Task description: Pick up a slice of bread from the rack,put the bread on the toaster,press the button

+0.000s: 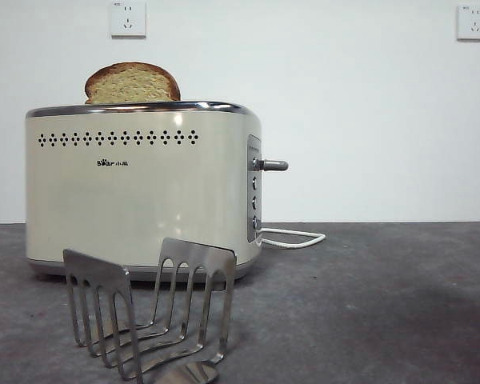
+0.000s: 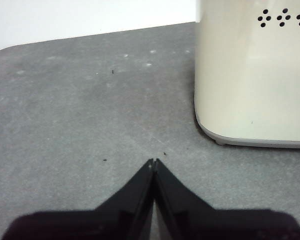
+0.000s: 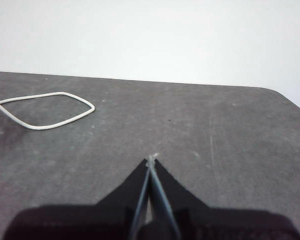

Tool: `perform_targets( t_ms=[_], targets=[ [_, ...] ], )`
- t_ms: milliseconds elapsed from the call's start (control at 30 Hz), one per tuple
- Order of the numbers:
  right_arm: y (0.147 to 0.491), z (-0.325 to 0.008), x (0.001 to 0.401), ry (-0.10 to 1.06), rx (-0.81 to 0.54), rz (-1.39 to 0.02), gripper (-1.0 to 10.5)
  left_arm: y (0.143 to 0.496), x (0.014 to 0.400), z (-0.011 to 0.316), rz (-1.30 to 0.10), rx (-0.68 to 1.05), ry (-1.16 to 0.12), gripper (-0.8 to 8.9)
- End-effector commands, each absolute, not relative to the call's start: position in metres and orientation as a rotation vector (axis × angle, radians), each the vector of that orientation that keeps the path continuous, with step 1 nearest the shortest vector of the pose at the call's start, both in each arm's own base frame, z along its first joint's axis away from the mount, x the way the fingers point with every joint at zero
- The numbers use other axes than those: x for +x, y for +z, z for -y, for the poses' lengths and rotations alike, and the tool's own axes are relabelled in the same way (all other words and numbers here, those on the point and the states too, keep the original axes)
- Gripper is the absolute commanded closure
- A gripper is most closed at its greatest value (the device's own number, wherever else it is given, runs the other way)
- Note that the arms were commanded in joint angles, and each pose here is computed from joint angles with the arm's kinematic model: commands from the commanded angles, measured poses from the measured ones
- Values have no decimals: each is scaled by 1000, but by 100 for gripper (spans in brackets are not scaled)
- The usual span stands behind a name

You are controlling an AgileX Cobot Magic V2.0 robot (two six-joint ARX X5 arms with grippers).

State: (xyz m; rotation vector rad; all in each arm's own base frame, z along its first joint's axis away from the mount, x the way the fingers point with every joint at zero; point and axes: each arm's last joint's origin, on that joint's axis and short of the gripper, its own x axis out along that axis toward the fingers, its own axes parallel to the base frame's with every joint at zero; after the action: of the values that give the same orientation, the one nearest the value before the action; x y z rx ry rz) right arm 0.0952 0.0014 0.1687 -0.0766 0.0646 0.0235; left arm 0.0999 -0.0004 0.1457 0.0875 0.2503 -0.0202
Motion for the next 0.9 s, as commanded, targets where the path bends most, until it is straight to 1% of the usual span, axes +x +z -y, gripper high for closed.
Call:
perform_targets(
  t_ms=[33,300,600,900],
  targets=[
    [159,-1,97,26,-73,-87,946,143,100,0,-255,96,-19,816],
    [157,1,97,6,-69,-106,946,142,100,0,-255,96,-19,817],
    [150,1,96,8,-69,-178,946,142,100,0,-255,96,-19,817],
    [150,1,96,0,-71,-177,946,142,100,0,-255,96,-19,816]
  ],
)
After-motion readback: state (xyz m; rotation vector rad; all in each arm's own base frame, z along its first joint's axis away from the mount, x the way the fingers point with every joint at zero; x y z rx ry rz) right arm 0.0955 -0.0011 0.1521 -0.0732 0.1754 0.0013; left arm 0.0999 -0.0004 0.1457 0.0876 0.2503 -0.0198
